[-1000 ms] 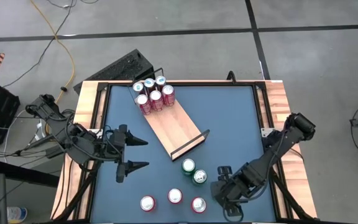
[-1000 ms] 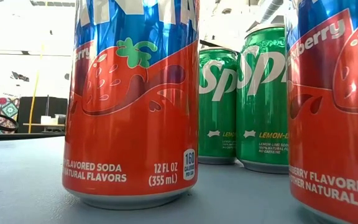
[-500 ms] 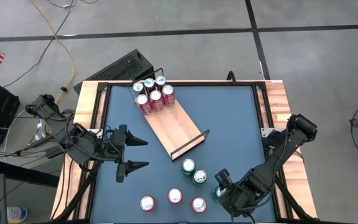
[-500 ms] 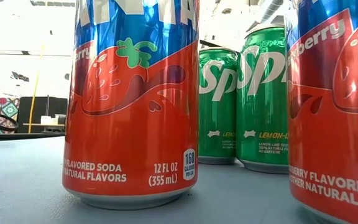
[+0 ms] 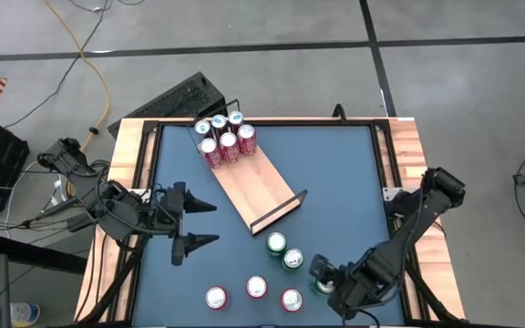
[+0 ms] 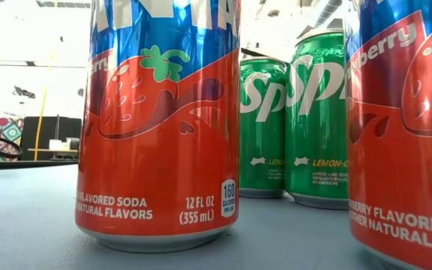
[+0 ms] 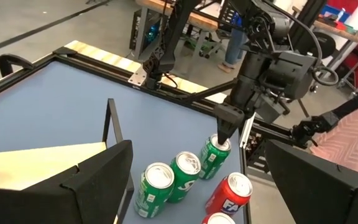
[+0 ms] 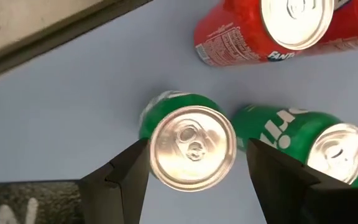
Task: Place canned beverage on shelf
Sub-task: Put the bottom green soda can on the shelf
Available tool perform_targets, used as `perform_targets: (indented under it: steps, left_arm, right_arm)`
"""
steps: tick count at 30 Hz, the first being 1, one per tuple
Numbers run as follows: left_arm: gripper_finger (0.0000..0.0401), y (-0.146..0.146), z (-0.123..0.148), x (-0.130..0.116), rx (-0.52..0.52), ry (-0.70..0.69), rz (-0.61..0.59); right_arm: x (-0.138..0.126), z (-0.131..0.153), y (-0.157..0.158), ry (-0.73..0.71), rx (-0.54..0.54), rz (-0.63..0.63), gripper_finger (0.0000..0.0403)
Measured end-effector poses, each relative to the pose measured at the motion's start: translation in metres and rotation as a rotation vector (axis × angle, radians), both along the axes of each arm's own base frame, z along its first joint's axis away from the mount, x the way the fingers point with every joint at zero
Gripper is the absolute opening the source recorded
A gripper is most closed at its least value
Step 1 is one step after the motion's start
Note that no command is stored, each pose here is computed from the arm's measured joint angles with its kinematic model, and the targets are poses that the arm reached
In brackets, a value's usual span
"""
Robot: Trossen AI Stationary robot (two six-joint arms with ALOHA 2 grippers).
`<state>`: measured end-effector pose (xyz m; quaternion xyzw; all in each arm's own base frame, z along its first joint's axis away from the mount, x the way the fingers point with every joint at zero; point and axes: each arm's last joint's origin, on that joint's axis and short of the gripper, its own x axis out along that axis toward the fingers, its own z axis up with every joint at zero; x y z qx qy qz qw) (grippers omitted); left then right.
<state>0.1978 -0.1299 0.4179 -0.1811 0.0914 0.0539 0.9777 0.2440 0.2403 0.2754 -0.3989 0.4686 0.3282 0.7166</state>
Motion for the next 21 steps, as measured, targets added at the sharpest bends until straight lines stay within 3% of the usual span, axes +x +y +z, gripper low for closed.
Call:
perform_targets:
  steps: [11,21]
  left_arm:
    - [0.0352,0.0002,0.0,0.0,-0.01,-0.001,0.006]
    - [0.0352,0.0002,0.0,0.0,-0.007,-0.001,0.007]
  right_arm:
    - [0.0027,-0.0066,-0.0069,0.055,0.002,0.129,0.025]
    - [0.0073,-0.0021,-0.0084,0.021,-0.021,0.103,0.025]
